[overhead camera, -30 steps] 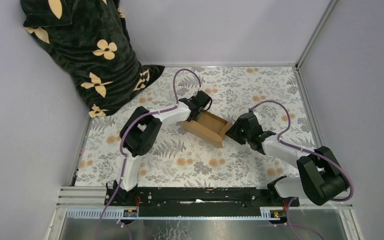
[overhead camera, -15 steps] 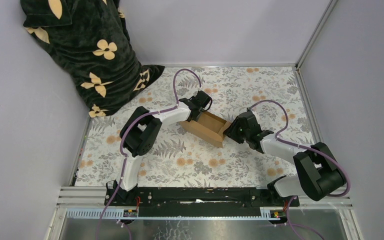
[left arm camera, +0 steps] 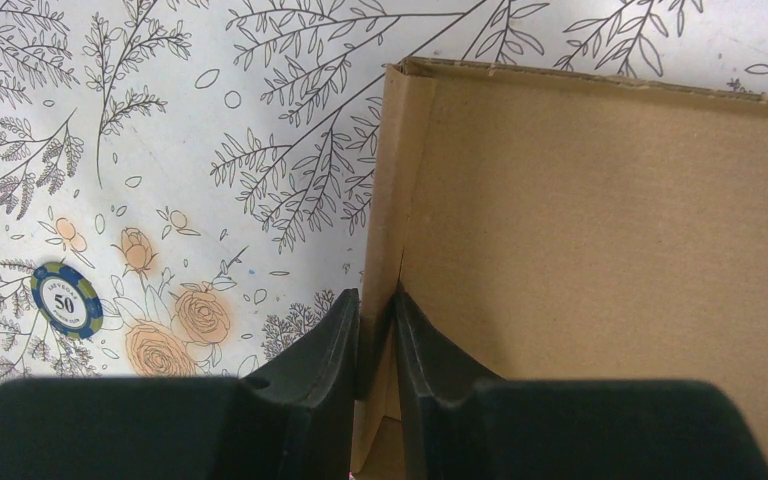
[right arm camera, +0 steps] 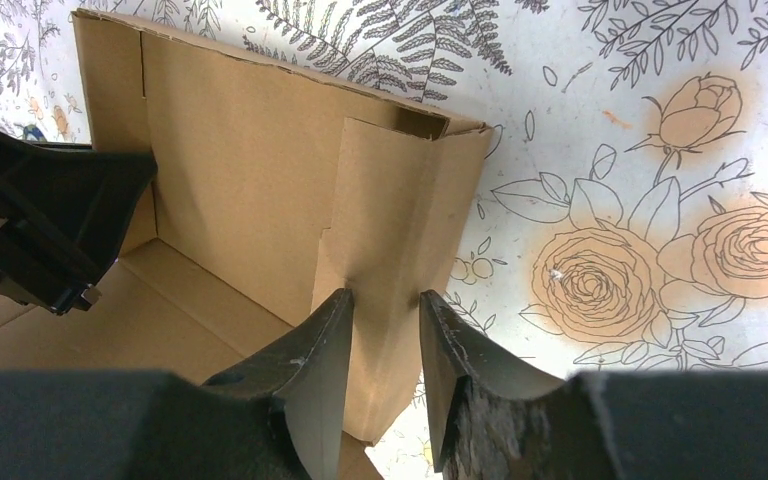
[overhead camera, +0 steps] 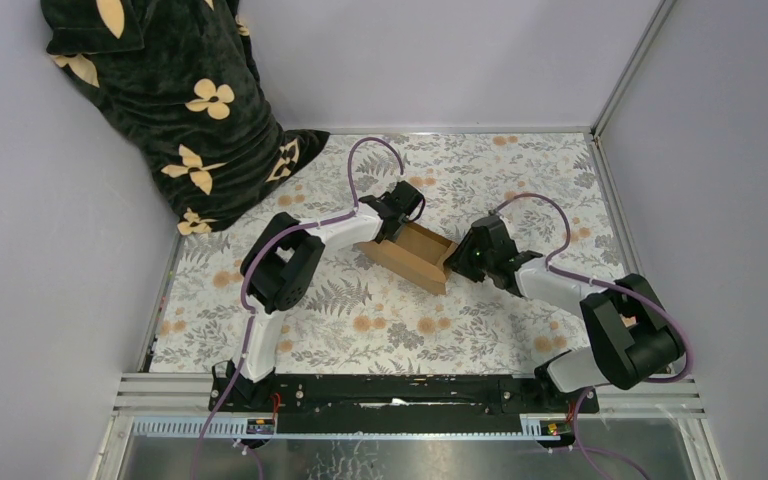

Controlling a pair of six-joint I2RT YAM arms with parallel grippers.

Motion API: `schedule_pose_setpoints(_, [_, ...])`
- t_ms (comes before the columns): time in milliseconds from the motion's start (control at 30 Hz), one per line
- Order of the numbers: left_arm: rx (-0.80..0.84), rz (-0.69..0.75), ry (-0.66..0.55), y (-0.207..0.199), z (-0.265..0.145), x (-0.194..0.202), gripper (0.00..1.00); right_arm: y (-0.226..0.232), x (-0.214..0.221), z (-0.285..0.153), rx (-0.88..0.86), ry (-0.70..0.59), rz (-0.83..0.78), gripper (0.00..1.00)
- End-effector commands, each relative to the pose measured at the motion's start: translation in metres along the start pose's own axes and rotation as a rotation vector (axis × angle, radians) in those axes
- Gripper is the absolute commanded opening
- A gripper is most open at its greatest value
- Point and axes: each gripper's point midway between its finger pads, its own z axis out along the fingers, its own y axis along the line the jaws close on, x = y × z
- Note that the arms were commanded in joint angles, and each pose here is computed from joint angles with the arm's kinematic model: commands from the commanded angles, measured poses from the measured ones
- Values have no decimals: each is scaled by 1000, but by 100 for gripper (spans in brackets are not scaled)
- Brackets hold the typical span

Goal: Fold the paper box

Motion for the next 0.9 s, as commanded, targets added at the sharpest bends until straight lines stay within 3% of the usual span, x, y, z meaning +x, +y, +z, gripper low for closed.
schedule_pose_setpoints(0, [74, 52, 167, -25, 23, 54, 25, 1, -6, -2, 30, 2, -26, 38])
schedule_pose_setpoints(133, [81, 54, 166, -26, 22, 53, 25, -5, -4, -4, 69, 15, -46, 34])
schedule_pose_setpoints(867, [99, 64, 167, -32, 18, 51, 25, -2, 15, 4, 179, 44, -185, 33])
